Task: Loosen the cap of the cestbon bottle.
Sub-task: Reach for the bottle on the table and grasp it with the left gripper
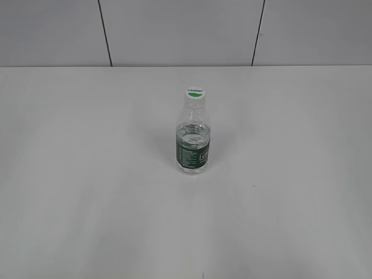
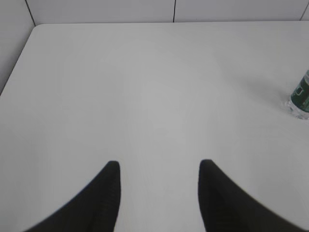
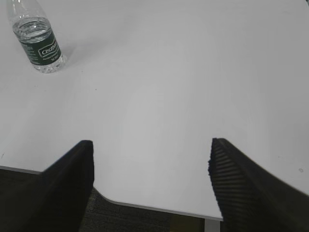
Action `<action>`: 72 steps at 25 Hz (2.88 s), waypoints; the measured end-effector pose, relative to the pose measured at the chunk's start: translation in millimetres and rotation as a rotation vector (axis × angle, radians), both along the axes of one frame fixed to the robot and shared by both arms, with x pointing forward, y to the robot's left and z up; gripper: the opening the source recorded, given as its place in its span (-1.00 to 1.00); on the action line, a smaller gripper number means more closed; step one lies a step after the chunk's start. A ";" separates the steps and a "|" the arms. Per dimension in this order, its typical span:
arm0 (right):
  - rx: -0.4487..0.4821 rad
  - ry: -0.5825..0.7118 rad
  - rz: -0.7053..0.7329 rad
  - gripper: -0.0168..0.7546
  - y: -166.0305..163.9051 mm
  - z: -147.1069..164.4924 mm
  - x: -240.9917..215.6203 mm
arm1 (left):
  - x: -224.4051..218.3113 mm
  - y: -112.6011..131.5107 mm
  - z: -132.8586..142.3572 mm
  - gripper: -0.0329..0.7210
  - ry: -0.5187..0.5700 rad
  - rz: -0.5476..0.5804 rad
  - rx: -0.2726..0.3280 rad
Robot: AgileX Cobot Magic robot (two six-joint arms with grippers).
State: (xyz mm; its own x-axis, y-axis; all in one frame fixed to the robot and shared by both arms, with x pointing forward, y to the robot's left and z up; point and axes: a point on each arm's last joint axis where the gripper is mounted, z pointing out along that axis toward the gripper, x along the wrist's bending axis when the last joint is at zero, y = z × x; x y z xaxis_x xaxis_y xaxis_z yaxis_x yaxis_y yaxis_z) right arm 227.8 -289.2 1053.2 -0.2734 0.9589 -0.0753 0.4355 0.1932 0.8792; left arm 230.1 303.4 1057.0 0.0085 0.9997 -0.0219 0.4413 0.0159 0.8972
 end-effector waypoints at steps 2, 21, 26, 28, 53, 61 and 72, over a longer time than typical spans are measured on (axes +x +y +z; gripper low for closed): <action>0.000 0.000 0.000 0.52 0.0 0.0 0.0 | 0.0 0.0 0.0 -0.03 0.000 0.000 0.000; 0.000 0.000 0.000 0.52 0.0 0.0 0.0 | 0.0 0.0 0.0 -0.04 0.000 0.000 0.000; 0.001 0.000 0.000 0.52 0.0 0.0 0.0 | 0.0 0.0 0.0 -0.04 0.000 0.000 0.000; 0.001 0.000 0.000 0.52 0.0 0.0 0.0 | 0.0 0.0 0.0 -0.04 0.000 0.000 0.000; 0.002 -0.003 0.000 0.52 0.1 0.5 0.0 | 0.1 -1.6 5.9 0.60 -0.044 -0.012 -0.018; 0.023 -0.122 -0.010 0.52 -0.3 14.7 1.1 | 28.0 -4.0 30.3 0.60 -0.247 -0.051 0.042; 0.033 -0.207 -0.023 0.52 -1.1 21.6 4.1 | 129.8 -6.9 36.5 0.60 -0.345 -0.062 0.125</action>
State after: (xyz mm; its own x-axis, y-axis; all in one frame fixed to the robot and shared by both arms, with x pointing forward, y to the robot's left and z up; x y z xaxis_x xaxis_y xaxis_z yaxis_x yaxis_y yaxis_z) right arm 231.9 -290.3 1074.8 -0.2339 0.9675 -0.0958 0.2492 0.1549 0.9560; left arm 359.9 296.4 1093.5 0.0551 0.9918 0.1150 0.1094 -0.1205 0.9867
